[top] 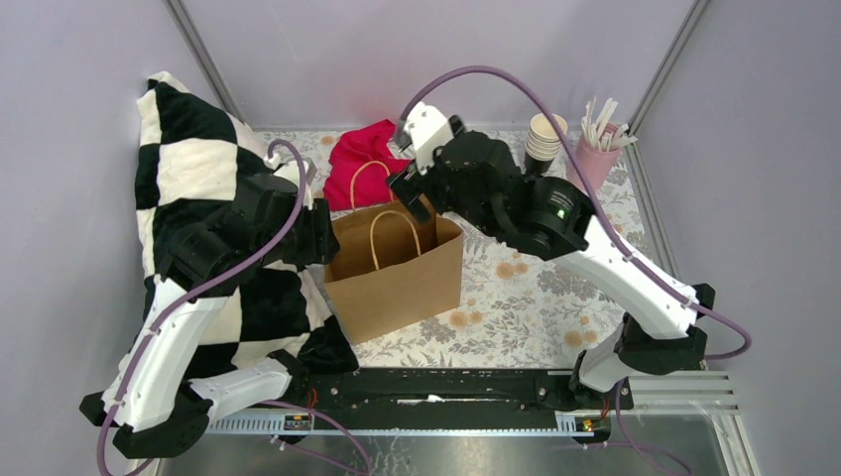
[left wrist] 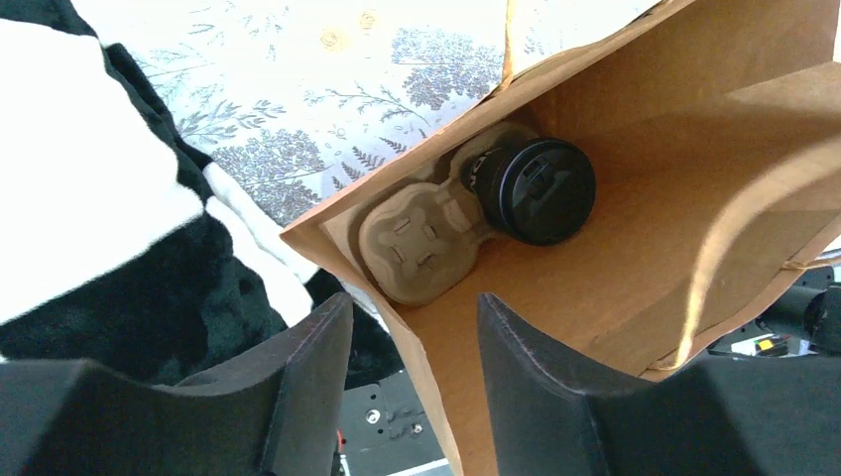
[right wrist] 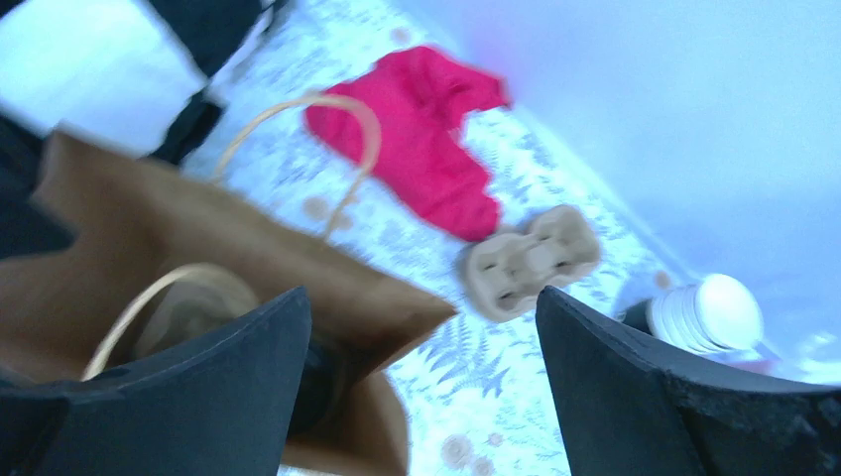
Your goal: Pack the takeout coffee
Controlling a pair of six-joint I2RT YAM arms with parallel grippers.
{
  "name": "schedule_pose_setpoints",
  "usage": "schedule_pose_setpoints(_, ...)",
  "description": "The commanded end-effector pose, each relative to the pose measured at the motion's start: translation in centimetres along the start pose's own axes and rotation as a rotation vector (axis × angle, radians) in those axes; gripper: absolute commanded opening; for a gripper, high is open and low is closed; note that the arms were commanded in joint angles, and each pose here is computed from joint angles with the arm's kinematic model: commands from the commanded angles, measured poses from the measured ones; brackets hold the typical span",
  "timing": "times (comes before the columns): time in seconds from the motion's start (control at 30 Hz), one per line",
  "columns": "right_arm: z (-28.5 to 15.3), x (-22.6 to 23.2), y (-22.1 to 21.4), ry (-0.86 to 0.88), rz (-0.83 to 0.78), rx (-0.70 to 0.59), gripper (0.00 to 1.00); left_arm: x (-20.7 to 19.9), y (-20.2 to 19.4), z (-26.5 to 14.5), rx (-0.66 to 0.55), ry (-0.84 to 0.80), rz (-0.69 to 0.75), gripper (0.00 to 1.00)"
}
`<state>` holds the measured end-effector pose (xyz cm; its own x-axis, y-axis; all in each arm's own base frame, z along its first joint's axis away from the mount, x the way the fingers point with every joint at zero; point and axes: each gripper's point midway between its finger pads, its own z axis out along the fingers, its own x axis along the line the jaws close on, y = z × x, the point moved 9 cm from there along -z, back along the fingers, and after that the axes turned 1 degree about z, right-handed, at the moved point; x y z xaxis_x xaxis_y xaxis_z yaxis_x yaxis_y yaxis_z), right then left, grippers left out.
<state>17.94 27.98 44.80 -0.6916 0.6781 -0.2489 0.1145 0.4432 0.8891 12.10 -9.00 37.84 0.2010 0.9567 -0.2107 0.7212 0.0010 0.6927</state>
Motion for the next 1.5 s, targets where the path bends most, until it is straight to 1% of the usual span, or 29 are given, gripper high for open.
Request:
schedule_pose_setpoints(0.0, -2.0, -4.3, 2.3, -0.446, 0.078, -0.165, 0.92, 0.3, 1.1, -1.5, -0.089, 0.023, -0.009, 0.58)
schedule_pose_setpoints(0.03, -2.1, -5.1, 2.5, -0.516, 0.072, -0.175, 0.94, 0.4, 1.3, -1.7, -0.099, 0.033, -0.011, 0.61)
schedule_pose_setpoints(0.13, -2.1, -8.6, 2.5, -0.663, 0.083, -0.170, 0.94, 0.5, 1.7, -2.5, -0.129, 0.038, -0.012, 0.65)
schedule_pose_setpoints(0.27, -1.4, -13.1, 1.1, -0.790, 0.149, -0.144, 0.94, 0.7, 2.3, -3.3, -0.167, 0.051, 0.001, 0.68)
schedule_pose_setpoints(0.47, 0.9, -20.3, -2.4, -0.875, 0.305, -0.069, 0.93, 0.7, 3.5, -4.7, -0.242, 0.049, 0.028, 0.73)
schedule_pose_setpoints(0.63, 2.2, -26.8, -5.8, -0.874, 0.445, 0.014, 0.94, 0.8, 4.3, -5.2, -0.291, 0.054, 0.067, 0.76)
schedule_pose_setpoints(0.73, 3.3, -30.3, -7.7, -0.882, 0.490, 0.049, 0.95, 1.2, 4.0, -5.1, -0.307, 0.070, 0.079, 0.79)
schedule_pose_setpoints(0.8, 3.7, -32.7, -9.1, -0.909, 0.544, 0.055, 0.95, 1.3, 3.7, -4.8, -0.313, 0.068, 0.078, 0.83)
schedule_pose_setpoints(0.9, 3.3, -36.0, -11.6, -0.946, 0.668, 0.061, 0.93, 1.4, 3.1, -4.6, -0.327, 0.049, 0.071, 0.90)
schedule_pose_setpoints(1.0, 2.5, -38.7, -14.7, -0.934, 0.803, 0.063, 0.91, 1.6, 2.8, -4.6, -0.353, 0.043, 0.071, 0.96)
schedule_pose_setpoints(1.1, 2.1, -40.7, -17.4, -0.864, 0.929, 0.075, 0.87, 1.8, 2.8, -4.7, -0.365, 0.058, 0.080, 0.99)
schedule_pose_setpoints(1.2, 3.1, -41.5, -18.2, -0.771, 0.928, 0.076, 0.88, 1.8, 2.9, -4.7, -0.372, 0.060, 0.091, 0.99)
schedule_pose_setpoints(1.23, 3.4, -41.7, -18.4, -0.765, 0.924, 0.079, 0.87, 1.8, 3.0, -4.6, -0.370, 0.060, 0.094, 0.99)
schedule_pose_setpoints(1.27, 3.7, -42.0, -18.7, -0.772, 0.925, 0.084, 0.84, 1.7, 3.0, -4.6, -0.367, 0.060, 0.097, 0.99)
schedule_pose_setpoints(1.33, 4.1, -42.4, -19.3, -0.789, 0.932, 0.090, 0.73, 1.6, 3.2, -4.5, -0.364, 0.057, 0.104, 0.99)
schedule_pose_setpoints(1.37, 4.3, -42.6, -19.4, -0.789, 0.932, 0.078, 0.71, 1.6, 3.3, -4.5, -0.363, 0.057, 0.107, 0.99)
schedule_pose_setpoints(1.47, 5.4, -42.7, -19.9, -0.739, 0.949, 0.050, 0.68, 1.4, 3.7, -4.4, -0.359, 0.058, 0.109, 0.99)
